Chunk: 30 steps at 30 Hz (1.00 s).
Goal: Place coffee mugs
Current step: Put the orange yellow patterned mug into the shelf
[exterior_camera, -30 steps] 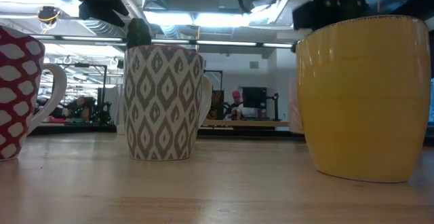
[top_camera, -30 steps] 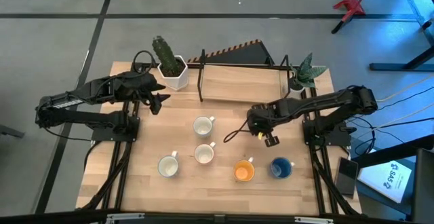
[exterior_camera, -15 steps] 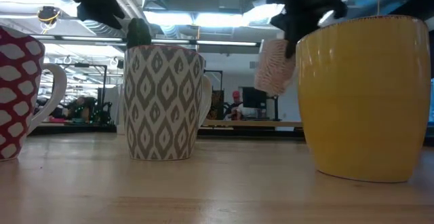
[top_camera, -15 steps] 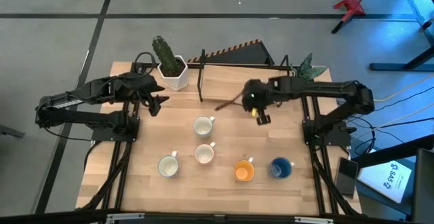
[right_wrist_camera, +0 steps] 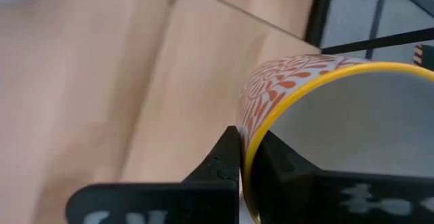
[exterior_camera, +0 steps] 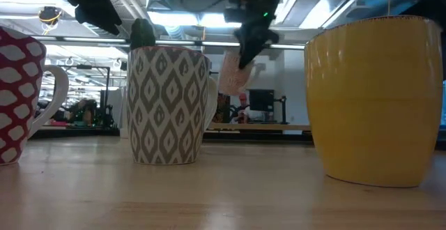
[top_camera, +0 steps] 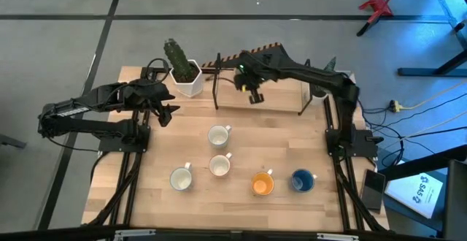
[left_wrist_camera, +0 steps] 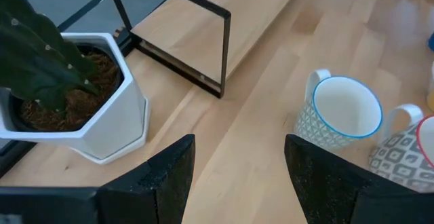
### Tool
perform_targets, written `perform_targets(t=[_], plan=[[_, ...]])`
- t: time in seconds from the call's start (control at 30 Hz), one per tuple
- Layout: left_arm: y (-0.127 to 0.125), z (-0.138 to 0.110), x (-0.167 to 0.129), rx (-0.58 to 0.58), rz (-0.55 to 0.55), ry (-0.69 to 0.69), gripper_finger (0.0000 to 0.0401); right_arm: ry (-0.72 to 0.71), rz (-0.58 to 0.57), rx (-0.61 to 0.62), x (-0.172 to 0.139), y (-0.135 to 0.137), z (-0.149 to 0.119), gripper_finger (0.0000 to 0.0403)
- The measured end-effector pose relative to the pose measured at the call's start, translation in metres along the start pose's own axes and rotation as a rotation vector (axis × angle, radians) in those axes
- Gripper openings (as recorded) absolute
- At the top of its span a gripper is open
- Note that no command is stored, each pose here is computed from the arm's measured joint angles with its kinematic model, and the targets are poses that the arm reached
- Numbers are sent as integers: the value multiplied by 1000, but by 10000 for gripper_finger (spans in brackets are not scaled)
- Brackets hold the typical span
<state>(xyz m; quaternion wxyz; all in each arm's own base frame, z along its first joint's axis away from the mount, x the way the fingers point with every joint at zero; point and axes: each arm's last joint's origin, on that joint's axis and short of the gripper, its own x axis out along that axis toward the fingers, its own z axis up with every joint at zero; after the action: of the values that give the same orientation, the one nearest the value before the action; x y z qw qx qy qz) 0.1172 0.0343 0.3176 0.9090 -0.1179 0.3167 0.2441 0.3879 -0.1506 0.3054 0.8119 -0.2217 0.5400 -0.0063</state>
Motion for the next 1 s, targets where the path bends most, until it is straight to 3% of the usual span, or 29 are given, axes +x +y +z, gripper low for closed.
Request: perform_targets(t=[0.13, 0.33, 1.0], plan=[[1, -2, 0, 36, 10, 19, 222, -12, -23, 16, 15, -7, 12, 0], [1, -2, 0, 35, 7, 20, 222, 66, 48, -67, 37, 0, 8, 0], [1, -2, 0, 42, 23, 17, 222, 116, 95, -51, 60, -11, -9, 0]])
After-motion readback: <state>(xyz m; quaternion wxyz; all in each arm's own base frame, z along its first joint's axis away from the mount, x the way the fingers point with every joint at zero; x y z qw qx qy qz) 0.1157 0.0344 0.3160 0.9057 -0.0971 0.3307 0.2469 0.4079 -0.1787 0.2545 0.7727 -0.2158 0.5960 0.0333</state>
